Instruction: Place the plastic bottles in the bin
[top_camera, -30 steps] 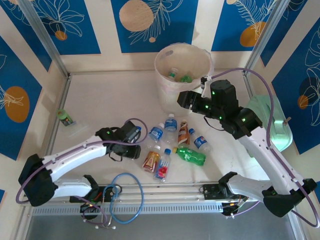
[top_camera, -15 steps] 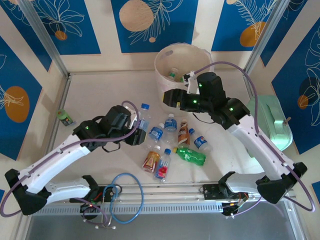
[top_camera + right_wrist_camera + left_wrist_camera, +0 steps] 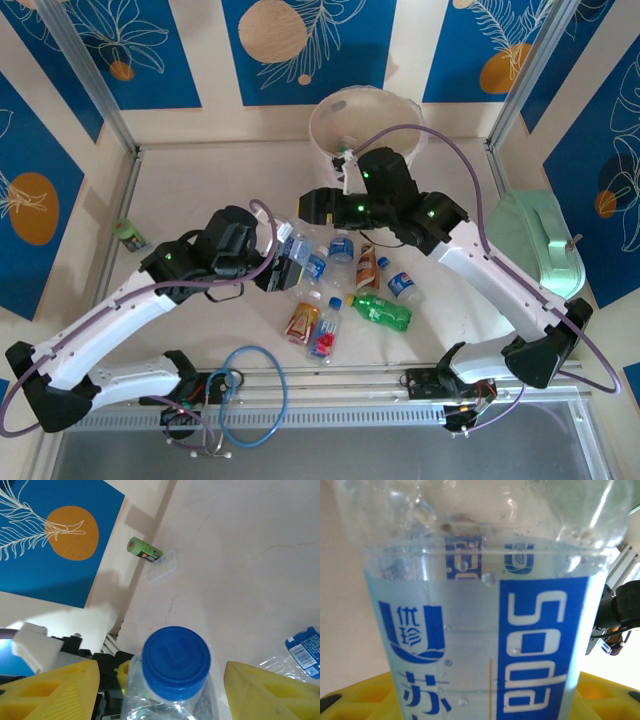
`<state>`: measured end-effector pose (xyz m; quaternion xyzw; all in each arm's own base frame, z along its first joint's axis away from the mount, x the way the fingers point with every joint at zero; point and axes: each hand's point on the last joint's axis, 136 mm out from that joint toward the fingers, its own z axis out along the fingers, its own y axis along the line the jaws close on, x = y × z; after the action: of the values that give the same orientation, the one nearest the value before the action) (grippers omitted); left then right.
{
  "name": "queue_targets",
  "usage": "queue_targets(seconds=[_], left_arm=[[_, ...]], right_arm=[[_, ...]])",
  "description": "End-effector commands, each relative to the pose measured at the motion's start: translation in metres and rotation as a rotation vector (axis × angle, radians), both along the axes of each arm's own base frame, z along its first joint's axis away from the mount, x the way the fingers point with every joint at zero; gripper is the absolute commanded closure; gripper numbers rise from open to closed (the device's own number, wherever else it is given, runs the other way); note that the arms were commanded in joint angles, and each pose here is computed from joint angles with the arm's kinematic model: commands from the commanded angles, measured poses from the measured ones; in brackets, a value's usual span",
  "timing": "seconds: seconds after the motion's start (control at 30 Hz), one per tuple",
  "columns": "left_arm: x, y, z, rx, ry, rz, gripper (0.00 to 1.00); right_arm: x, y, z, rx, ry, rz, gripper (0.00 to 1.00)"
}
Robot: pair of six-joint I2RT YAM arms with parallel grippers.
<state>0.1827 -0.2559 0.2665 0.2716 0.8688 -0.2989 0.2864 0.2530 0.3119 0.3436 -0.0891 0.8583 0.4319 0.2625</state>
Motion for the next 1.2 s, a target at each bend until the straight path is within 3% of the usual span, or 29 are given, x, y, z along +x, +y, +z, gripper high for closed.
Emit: queue_targets(seconds=[0.0, 0.33, 0.6, 0.7, 0.83, 1.17], left_arm=[[-0.006, -0.007, 0.022, -0.071, -0.042, -0.048, 0.44], [-0.010, -0.007, 0.019, -0.075, -0.029, -0.061, 0.43], [-0.009, -0.005, 0.013, -0.065, -0.024, -0.041, 0.40], [-0.005, -0.002, 0.007, -0.049, -0.019, -0.017, 0.33], [0.002, 0.005, -0.002, -0.017, -0.033, 0.037, 0.00], [0.019, 0.038, 0.000, 0.038, -0.106, 0.217, 0.00]], right_arm=[[0.002, 0.000, -0.002, -0.056, -0.021, -0.010, 0.33], [0.009, 0.006, 0.000, -0.069, -0.046, -0.012, 0.42], [0.008, 0.007, 0.003, -0.066, -0.052, -0.006, 0.67], [0.007, 0.006, 0.006, -0.061, -0.060, -0.010, 0.74], [0.010, 0.002, 0.013, -0.044, -0.084, -0.026, 0.78], [0.067, -0.059, 0.086, 0.067, -0.243, -0.223, 0.79]])
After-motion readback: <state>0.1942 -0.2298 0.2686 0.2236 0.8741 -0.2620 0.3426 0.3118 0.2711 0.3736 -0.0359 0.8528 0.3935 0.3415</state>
